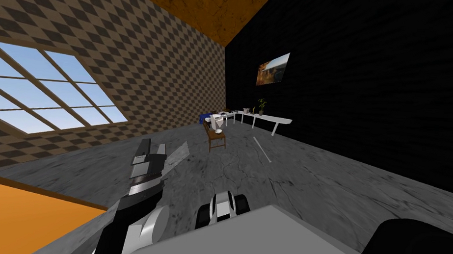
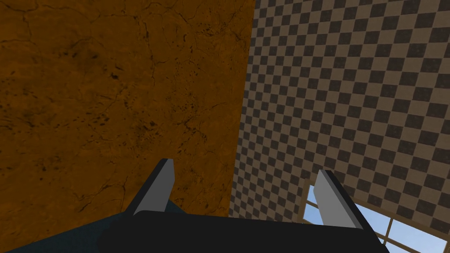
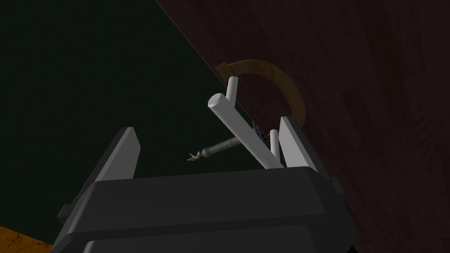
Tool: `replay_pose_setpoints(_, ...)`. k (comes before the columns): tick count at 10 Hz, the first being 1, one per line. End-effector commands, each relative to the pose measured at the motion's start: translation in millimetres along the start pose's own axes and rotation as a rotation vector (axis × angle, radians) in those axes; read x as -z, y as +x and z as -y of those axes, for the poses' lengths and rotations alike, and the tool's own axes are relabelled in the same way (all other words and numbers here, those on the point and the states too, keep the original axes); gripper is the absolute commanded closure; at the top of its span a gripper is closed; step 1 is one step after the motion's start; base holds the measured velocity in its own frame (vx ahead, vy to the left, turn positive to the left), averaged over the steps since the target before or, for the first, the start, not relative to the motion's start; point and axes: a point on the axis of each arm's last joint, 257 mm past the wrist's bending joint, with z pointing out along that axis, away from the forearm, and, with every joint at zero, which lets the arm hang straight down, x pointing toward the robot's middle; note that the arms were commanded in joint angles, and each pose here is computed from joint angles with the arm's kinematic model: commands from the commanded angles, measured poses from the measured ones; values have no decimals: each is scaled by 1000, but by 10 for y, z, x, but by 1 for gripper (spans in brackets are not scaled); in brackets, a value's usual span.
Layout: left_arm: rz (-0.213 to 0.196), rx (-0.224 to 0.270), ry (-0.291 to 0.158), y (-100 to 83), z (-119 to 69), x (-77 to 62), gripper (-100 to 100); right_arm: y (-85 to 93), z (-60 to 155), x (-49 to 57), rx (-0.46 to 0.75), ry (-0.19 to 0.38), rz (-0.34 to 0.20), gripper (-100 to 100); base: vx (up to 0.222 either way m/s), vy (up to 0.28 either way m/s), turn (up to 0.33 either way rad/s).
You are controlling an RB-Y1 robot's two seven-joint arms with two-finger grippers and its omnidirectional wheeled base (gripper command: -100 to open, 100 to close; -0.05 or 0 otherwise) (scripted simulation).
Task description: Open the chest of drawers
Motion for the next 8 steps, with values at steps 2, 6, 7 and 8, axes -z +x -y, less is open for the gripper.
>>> replay_pose_setpoints(2,0,0,0,0,0,0,0,-44,55,-140,2,-9,4,-100,59,30,-16)
replay_pose_setpoints(6,0,0,0,0,0,0,0,-29,30,-125,5,-19,-1,0,1,0,1)
replay_pose_setpoints(7,0,0,0,0,0,0,0,-26,27,-121,6,-20,-1,0,0,0,0)
replay_pose_setpoints(8,0,0,0,0,0,0,0,-24,25,-118,7,-21,-2,0,0,0,0)
